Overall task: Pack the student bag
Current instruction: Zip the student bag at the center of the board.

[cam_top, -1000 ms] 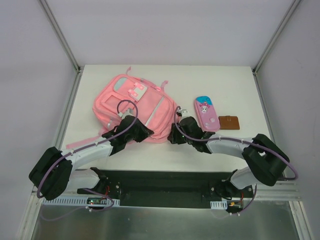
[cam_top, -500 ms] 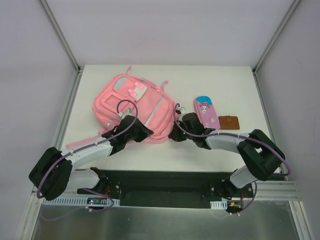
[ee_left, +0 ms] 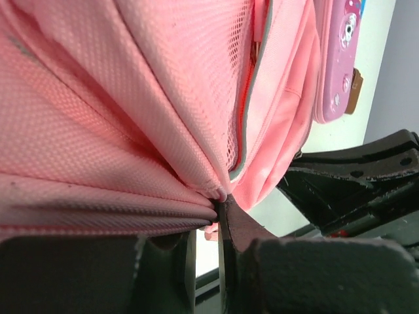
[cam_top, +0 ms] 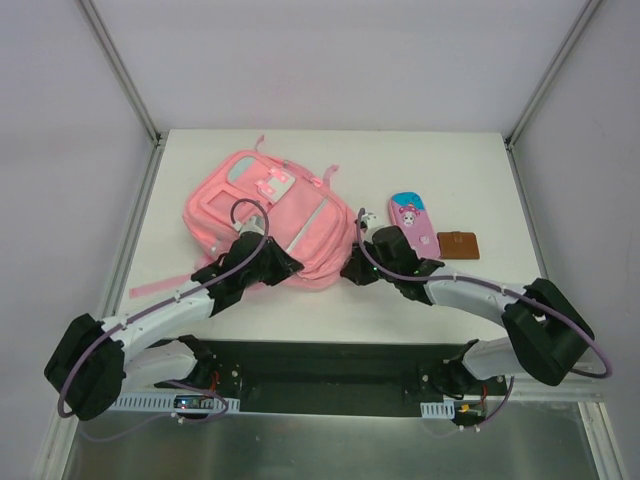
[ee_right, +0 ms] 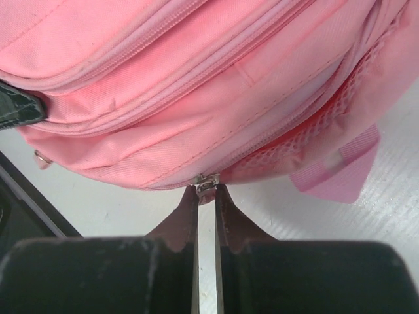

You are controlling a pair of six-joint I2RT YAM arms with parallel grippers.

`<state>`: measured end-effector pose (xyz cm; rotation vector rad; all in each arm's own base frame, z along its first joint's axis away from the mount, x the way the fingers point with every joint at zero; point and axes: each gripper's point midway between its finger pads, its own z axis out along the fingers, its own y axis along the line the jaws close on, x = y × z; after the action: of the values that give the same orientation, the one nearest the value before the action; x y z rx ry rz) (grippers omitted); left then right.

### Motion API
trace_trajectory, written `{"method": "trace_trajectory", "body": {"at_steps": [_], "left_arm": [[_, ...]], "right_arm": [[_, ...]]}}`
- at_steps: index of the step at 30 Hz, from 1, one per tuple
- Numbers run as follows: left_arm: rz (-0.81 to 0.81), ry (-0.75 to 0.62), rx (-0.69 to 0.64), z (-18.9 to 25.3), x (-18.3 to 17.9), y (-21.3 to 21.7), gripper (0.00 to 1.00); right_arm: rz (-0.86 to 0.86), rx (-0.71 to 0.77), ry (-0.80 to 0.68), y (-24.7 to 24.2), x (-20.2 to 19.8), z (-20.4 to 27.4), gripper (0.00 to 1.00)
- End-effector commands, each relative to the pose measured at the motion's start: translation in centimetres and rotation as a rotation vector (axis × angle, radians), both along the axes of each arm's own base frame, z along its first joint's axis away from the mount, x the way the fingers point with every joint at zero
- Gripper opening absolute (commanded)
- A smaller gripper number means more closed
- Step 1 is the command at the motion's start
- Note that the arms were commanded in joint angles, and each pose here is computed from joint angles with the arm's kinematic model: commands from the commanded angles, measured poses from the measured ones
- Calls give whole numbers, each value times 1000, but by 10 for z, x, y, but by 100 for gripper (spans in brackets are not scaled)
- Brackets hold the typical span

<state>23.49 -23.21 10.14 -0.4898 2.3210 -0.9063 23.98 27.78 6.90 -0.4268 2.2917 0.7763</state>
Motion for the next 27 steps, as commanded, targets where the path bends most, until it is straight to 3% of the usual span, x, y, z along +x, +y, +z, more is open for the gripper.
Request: {"method": "trace_trajectory", "body": {"at_steps": [1,6,12,23,27], "left_arm": [[-107,-75,128,9,-12,24,0],[-211,-81,176,17,-32,41,0],[-195,-47,112,22,-44,70,0],[-195,-2,-42,41,-46,94,0],[-199,33,-56,40,-42,96,0]], "right_arm": [[-33,-74,-94,-17,14,18,1],[-30,-135,-113,-25,17,19,1],[-27,-190,-112,-35,15,20,1],[-6,-168,-66,-29,7,14,0],[58,-68,-36,-11,-6,21,1]]}}
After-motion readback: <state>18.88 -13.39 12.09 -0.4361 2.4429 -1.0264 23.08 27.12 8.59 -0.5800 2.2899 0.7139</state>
